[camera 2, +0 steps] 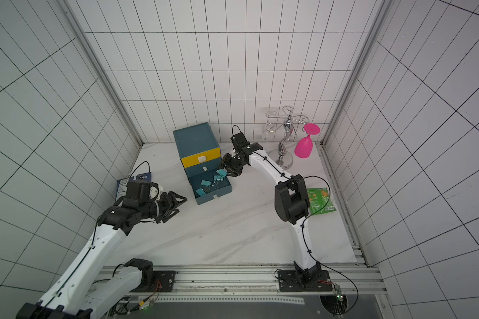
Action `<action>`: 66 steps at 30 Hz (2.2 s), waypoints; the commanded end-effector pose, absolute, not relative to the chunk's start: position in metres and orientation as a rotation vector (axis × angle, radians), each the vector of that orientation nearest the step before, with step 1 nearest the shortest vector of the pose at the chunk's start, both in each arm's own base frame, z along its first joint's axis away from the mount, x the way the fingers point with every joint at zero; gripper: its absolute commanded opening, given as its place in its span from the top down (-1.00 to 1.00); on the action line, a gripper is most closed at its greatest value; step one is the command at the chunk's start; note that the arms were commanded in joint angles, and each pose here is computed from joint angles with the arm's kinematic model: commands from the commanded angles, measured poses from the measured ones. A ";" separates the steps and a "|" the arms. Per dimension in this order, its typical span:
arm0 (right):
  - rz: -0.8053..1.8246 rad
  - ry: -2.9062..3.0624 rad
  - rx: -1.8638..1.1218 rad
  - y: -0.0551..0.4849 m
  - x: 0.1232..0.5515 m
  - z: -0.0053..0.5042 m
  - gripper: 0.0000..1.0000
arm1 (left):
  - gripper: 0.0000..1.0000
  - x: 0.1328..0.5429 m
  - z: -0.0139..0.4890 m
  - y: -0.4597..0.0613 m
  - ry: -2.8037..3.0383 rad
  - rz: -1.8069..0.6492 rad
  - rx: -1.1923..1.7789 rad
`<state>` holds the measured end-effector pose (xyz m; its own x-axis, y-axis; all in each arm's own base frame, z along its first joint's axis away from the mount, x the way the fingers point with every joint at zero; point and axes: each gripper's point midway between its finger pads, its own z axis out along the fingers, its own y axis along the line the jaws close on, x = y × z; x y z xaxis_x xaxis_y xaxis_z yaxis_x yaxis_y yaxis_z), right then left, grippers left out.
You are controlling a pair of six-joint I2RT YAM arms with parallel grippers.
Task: Put the binder clips in the drawer according to color
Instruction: Place the binder clip in the drawer, then close the drawer in the storage box.
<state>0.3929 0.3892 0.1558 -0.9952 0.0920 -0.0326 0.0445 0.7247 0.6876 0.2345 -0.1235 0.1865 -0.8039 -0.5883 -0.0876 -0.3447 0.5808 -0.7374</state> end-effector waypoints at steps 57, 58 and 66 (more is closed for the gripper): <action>0.999 2.945 0.148 0.256 0.330 0.105 0.41 | -0.11 0.244 0.105 -0.128 2.330 -1.262 -1.288; 1.008 2.946 0.162 0.255 0.331 0.103 0.44 | -0.04 0.244 0.102 -0.128 2.332 -1.262 -1.301; 1.127 2.938 0.233 0.264 0.338 0.092 0.93 | 0.63 0.252 0.089 -0.131 2.326 -1.279 -1.346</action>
<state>0.3342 0.2582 0.0946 -0.9908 0.1278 0.0450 0.1275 0.7672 0.6286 0.2425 -0.1288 0.0859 -0.5769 -0.7728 0.2645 -0.6568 0.2464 -0.7127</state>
